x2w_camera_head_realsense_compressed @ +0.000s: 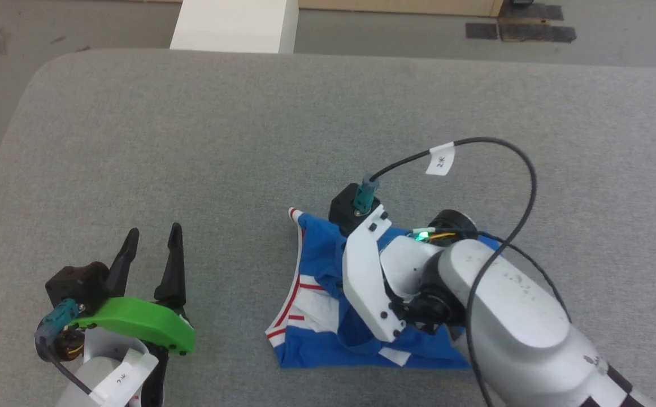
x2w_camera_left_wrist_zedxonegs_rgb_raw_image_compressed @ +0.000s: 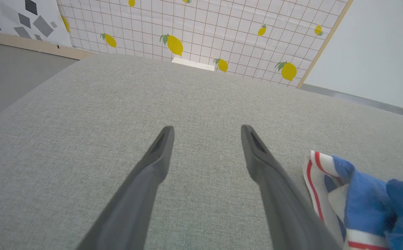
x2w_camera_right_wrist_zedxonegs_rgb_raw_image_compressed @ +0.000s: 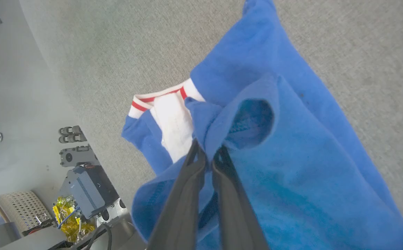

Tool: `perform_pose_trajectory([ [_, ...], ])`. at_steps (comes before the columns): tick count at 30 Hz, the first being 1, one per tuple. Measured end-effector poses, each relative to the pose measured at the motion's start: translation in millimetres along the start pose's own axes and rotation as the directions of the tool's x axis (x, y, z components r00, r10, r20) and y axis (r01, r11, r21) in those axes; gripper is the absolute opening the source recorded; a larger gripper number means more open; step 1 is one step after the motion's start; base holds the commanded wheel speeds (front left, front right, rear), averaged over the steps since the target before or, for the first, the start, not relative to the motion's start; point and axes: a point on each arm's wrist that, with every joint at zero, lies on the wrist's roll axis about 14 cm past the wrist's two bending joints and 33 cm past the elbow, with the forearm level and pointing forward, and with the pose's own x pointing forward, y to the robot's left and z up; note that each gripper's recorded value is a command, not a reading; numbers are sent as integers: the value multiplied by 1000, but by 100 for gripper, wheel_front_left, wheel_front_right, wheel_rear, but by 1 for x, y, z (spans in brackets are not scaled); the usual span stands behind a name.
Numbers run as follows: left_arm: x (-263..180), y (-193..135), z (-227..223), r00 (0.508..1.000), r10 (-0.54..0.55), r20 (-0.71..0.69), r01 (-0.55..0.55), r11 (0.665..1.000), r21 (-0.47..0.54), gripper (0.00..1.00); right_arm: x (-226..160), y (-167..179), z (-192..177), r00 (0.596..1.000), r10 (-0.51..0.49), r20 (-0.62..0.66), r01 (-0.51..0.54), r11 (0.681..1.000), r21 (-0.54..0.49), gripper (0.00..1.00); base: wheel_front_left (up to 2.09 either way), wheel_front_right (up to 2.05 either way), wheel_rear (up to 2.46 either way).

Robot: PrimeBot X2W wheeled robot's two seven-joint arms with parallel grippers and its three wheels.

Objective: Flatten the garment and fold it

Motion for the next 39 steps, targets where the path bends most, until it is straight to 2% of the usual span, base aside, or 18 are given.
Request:
perform_pose_trajectory([
  [12, 3, 5, -10, 1000, 19, -15, -19, 1000, -4, 100, 43, 3, -16, 1000, 30, -10, -30, 999, 26, 0, 0, 0, 0],
  [13, 3, 6, -10, 1000, 19, -18, -19, 1000, -4, 100, 44, 4, -14, 999, 39, 9, -39, 999, 37, 25, 0, 0, 0],
  [14, 3, 6, -11, 1000, 19, -19, -19, 1000, -5, 100, 44, 5, -14, 999, 48, 14, -48, 998, 42, 95, 0, 0, 0],
  [15, 3, 5, -11, 1000, 19, -18, -19, 1000, -5, 100, 44, 8, -13, 998, 55, 22, -56, 998, 38, 100, 0, 0, 0],
  [21, 2, 3, -7, 1000, 11, -7, -11, 1000, -4, 100, 35, 30, 6, 987, 125, 99, -128, 991, 26, 100, 0, 0, 0],
  [25, 1, 0, 0, 1000, 0, 11, 0, 1000, -3, 100, 18, 45, 34, 966, 163, 202, -165, 986, -9, 100, 0, 0, 0],
  [31, -5, -3, 13, 999, -17, 42, 17, 1000, 5, 100, -16, 51, 78, 901, 154, 405, -151, 988, -40, 100, 0, 0, 0],
  [35, -9, -6, 21, 998, -28, 62, 27, 1000, 11, 100, -50, 42, 110, 800, 110, 590, -119, 993, -22, 100, 0, 0, 0],
  [39, -12, -12, 31, 995, -43, 93, 42, 999, 15, 100, -97, 23, 140, 627, 32, 778, -60, 998, 8, 100, 0, 0, 0],
])
